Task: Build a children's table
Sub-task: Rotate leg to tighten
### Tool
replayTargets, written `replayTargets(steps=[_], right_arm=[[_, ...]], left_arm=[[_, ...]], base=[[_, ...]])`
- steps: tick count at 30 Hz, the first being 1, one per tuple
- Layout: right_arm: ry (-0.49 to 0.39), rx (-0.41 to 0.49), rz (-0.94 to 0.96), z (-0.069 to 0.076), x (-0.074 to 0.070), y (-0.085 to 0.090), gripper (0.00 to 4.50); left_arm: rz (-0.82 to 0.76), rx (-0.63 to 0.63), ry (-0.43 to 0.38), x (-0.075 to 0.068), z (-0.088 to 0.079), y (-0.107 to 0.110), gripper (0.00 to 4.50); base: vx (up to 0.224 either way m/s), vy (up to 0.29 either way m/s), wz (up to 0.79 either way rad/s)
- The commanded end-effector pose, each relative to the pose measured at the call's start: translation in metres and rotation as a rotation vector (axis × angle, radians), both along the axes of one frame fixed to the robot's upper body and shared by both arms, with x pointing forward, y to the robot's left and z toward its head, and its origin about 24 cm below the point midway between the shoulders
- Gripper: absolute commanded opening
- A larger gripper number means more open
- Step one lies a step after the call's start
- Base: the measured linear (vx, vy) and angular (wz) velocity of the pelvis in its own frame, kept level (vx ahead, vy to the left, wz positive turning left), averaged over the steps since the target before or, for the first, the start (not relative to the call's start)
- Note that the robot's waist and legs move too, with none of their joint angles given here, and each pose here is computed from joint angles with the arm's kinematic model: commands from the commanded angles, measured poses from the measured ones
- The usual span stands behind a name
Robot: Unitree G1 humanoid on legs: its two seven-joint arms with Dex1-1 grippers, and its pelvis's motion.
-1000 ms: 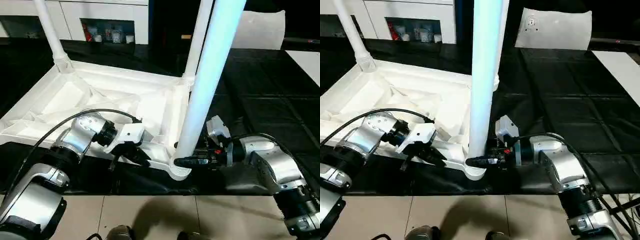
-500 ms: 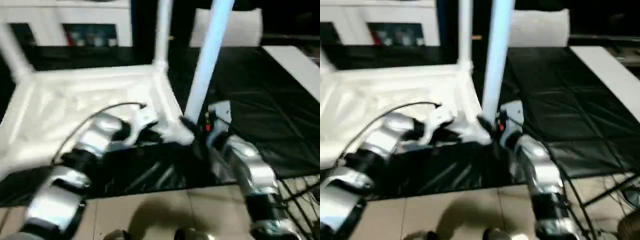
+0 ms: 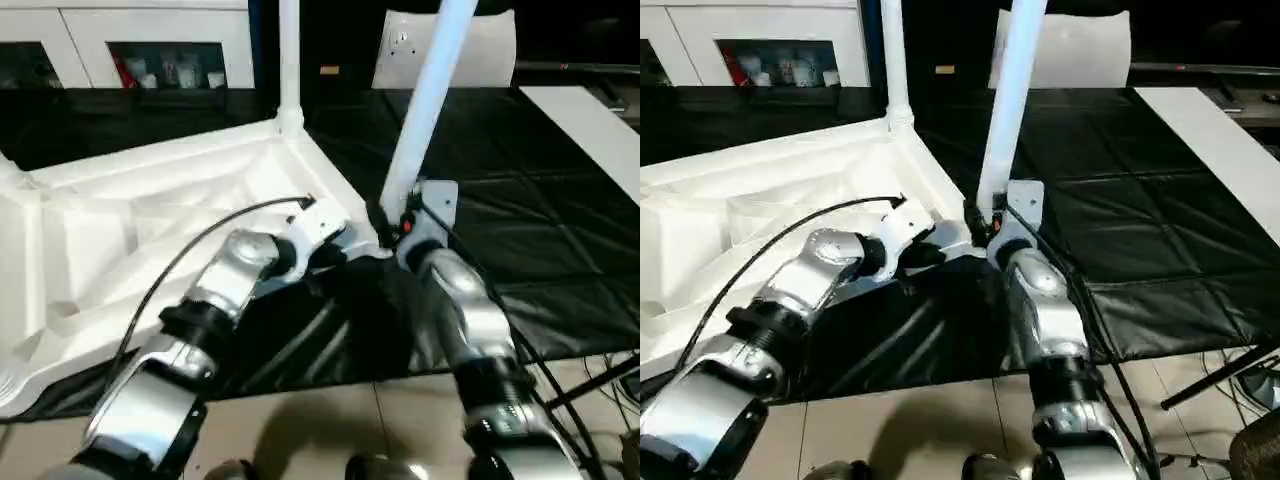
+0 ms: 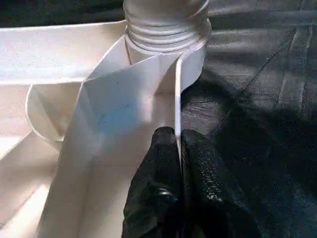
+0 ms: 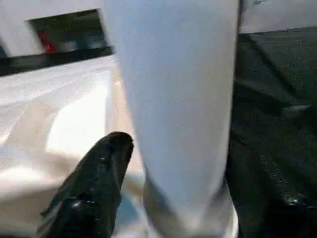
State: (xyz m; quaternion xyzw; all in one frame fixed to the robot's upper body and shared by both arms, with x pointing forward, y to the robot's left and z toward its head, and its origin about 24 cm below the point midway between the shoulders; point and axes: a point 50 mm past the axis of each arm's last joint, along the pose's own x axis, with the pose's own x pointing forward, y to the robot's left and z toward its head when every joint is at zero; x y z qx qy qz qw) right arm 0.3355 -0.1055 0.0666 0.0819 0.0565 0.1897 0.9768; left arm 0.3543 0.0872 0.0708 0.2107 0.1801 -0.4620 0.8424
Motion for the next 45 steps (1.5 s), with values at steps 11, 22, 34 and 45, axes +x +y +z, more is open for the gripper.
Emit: replayTargets(steps=[11,22,34,45], right_arm=[[-0.079,-0.132,0.486,0.014,-0.024,-0.049,4.32],[-0.036,-0.199,0.964,0.026,-0.04,-0.051,4.21],[0.032,-0.172,1.177,0.022,-0.049,-0.033,3.33],[0.064,-0.145,1.243,0.019,-0.054,-0.027,2.29]], left_arm=[[-0.357,0.025,0.033,-0.021,-0.003,0.039,0.0],[-0.664,0.078,0.194,-0.037,0.001,0.057,0.0],[-0.818,0.138,0.211,-0.04,0.005,0.049,0.0],[-0.836,0.148,0.213,-0.039,0.005,0.048,0.0]], base=[[0.0,0.0,0.0],[0.0,0.0,0.0],[0.0,0.0,0.0],[0.0,0.0,0.0]])
